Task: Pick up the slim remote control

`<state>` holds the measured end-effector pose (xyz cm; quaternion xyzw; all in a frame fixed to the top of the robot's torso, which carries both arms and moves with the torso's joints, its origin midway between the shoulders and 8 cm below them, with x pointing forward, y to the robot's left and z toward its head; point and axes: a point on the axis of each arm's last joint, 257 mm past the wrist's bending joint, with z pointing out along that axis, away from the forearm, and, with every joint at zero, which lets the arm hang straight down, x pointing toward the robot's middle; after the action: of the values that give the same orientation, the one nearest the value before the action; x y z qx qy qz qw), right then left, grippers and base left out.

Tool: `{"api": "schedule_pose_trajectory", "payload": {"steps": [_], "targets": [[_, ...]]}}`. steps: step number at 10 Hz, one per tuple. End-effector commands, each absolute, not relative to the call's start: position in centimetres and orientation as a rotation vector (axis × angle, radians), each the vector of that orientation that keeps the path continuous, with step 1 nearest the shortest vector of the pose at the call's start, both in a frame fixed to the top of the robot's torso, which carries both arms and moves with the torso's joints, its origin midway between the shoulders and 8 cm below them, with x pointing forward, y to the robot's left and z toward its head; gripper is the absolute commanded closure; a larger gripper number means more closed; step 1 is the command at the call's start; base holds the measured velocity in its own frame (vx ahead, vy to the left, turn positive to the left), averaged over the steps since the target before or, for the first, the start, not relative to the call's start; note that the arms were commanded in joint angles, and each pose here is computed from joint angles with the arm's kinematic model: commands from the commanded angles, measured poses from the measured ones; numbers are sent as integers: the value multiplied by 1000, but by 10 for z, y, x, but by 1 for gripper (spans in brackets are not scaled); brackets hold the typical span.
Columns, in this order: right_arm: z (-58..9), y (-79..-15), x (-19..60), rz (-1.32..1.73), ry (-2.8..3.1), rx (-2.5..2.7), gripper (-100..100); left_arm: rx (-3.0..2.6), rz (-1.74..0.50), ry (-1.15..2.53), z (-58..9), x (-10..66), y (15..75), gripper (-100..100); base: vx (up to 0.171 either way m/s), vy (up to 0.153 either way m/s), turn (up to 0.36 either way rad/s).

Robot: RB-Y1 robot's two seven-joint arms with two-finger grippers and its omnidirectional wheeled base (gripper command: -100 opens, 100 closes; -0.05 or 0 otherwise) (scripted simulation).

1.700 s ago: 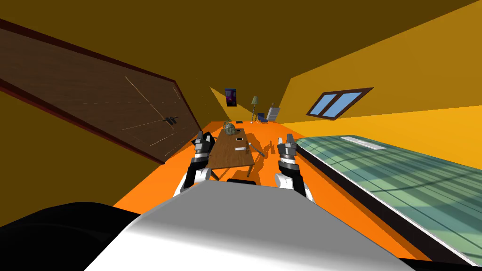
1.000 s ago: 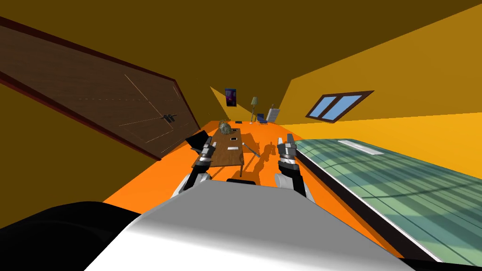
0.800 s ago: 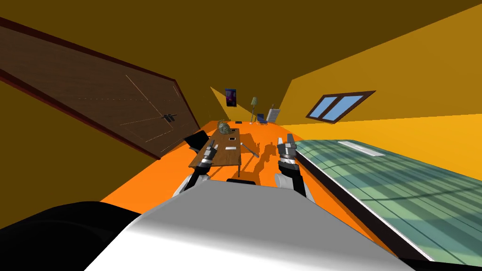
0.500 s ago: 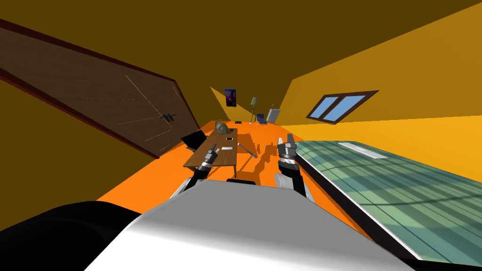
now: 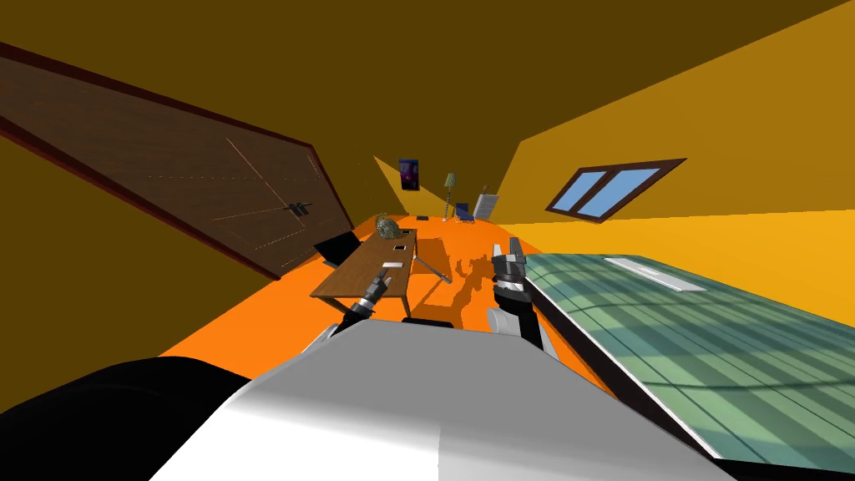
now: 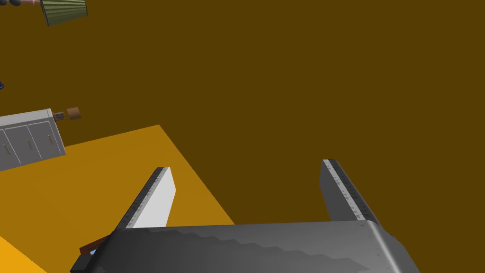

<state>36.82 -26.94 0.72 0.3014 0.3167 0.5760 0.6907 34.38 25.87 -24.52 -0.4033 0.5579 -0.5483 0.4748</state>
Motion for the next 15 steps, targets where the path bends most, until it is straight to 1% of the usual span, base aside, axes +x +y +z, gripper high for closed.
{"api": "schedule_pose_trajectory", "payload": {"steps": [1, 2, 3, 4, 5, 6, 7, 8, 10, 11, 12, 13, 14, 15], "targets": [[7, -269, 368, 1288, 708, 674, 0, -1060, -1341, 1461, -283, 326, 255, -100, 151, -283, 100], [7, -269, 368, 1288, 708, 674, 0, -1048, -1335, 1478, -284, 325, 257, -100, 88, -190, 178], [7, -269, 368, 1288, 708, 674, 0, -1088, -1336, 1544, -306, 310, 255, -100, 83, -198, 155], [7, -269, 368, 1288, 708, 674, 0, -1094, -1325, 1554, -311, 308, 258, -100, 111, -219, -121], [7, -269, 368, 1288, 708, 674, 0, -1149, -1314, 1619, -337, 290, 259, -100, 228, -202, -54], [7, -269, 368, 1287, 708, 674, 0, -1142, -1309, 1630, -337, 289, 261, -100, 204, -137, 38], [7, -269, 368, 1287, 708, 674, 0, -1195, -1290, 1701, -363, 268, 265, -100, 153, -159, 46], [7, -269, 368, 1287, 708, 674, 0, -1192, -1288, 1705, -363, 268, 265, -100, 137, -122, 55], [7, -269, 368, 1287, 708, 674, 0, -1300, -1244, 1837, -406, 223, 274, -100, 250, -129, 71], [7, -269, 368, 1287, 708, 674, 0, -1296, -1228, 1853, -409, 221, 279, -100, 213, -148, 36], [7, -269, 368, 1287, 708, 674, 0, -1296, -1228, 1853, -409, 221, 279, -100, 93, -84, -4], [7, -269, 368, 1287, 708, 673, 0, -1342, -1201, 1918, -426, 198, 285, -100, 154, -82, 45], [7, -269, 368, 1287, 708, 674, 0, -1349, -1188, 1923, -430, 195, 289, -100, 158, -81, 39], [7, -269, 368, 1287, 708, 674, 0, -1403, -1143, 1989, -448, 169, 300, -100, 200, -97, 54]]}}
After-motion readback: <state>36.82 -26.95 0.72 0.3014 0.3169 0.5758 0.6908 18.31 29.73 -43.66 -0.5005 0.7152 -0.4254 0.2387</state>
